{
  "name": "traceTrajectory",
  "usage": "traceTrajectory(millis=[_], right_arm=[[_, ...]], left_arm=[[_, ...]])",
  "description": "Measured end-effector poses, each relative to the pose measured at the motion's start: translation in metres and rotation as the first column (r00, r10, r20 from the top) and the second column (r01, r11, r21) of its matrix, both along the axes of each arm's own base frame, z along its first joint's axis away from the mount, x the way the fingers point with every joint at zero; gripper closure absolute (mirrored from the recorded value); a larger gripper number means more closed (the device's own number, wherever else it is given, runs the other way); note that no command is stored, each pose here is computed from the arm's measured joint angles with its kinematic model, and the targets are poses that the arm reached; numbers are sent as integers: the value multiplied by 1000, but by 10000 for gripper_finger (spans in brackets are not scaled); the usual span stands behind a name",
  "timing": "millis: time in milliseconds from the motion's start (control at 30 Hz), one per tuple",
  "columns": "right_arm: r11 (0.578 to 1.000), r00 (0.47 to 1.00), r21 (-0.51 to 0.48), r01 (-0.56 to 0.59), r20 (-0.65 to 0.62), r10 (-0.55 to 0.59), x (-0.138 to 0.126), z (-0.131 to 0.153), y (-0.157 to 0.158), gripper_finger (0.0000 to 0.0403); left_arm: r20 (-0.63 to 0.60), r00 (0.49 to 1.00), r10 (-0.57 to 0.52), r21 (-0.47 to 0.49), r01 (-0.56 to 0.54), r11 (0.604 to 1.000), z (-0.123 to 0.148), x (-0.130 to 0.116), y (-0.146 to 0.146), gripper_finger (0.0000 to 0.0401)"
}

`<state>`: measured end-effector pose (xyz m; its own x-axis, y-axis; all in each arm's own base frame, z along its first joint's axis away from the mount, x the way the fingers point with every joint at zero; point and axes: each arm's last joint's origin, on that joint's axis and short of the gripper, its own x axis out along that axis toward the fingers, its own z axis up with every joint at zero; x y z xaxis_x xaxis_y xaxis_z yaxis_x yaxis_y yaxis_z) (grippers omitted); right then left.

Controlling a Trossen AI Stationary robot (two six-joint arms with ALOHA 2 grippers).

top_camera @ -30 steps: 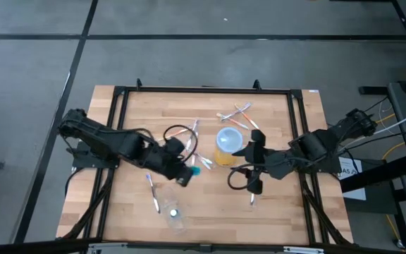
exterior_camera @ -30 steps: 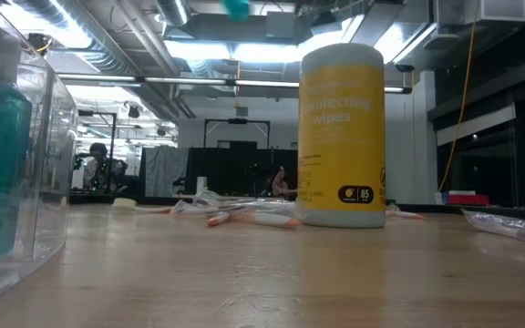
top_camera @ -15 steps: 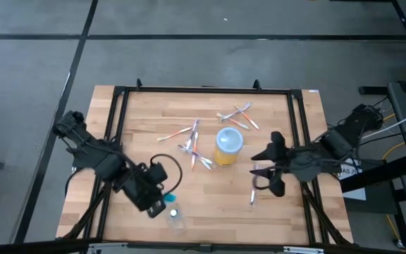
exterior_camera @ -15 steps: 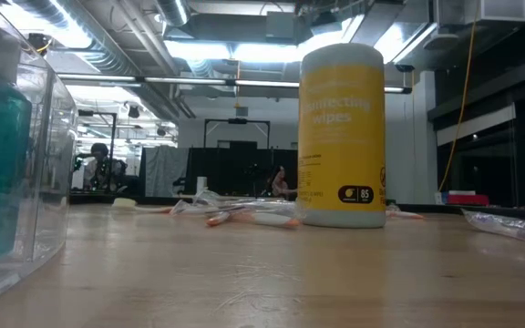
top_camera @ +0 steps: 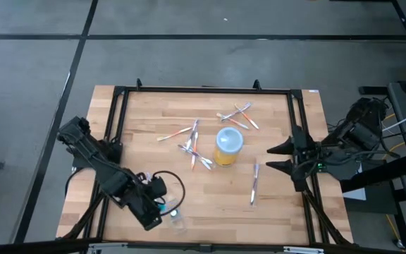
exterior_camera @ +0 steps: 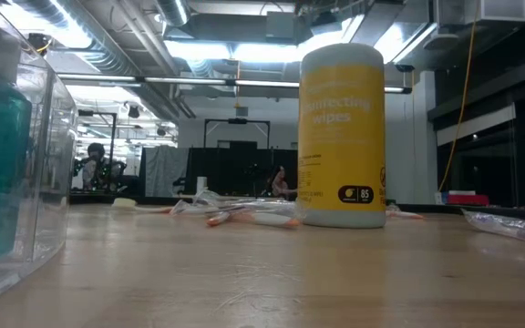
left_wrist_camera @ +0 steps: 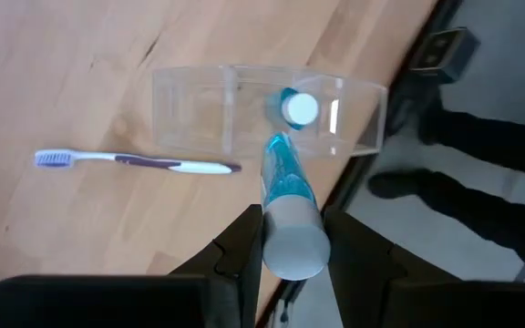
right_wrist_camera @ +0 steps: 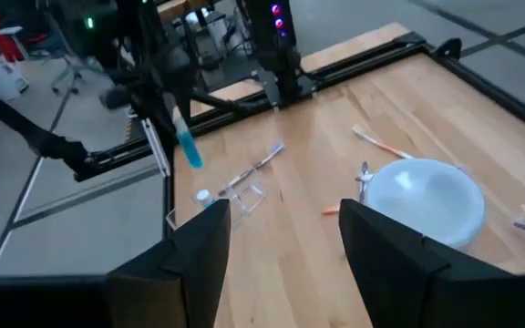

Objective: Pick & Place toothbrushing station
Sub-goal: Put the mouthwash bottle into the middle part of the transparent organizer

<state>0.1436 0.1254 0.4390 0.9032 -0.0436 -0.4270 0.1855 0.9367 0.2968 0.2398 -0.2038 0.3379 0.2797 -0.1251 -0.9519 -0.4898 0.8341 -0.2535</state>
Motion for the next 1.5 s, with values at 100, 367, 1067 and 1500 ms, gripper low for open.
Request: traceTrajectory(millis=[100, 367, 1067, 1500], right_arm=[[1000, 1000, 0, 7, -1, -7, -2, -1, 1, 195], [1000, 1000, 4, 12, -18, -12, -7, -3, 3, 195], [998, 998, 34, -57, -9, 58, -23, -4, 17, 195], [998, 996, 31, -46, 81, 43, -34, 1, 26, 195]], left_arm=[[-10, 1000, 17, 18, -16, 1000, -6, 9, 0, 307], [-18, 997, 80, 1, -80, 997, -10, 23, 3, 307], [-85, 985, 150, 12, -149, 989, -31, 41, 2, 308], [-103, 981, 163, 56, -158, 986, -34, 39, 5, 308]])
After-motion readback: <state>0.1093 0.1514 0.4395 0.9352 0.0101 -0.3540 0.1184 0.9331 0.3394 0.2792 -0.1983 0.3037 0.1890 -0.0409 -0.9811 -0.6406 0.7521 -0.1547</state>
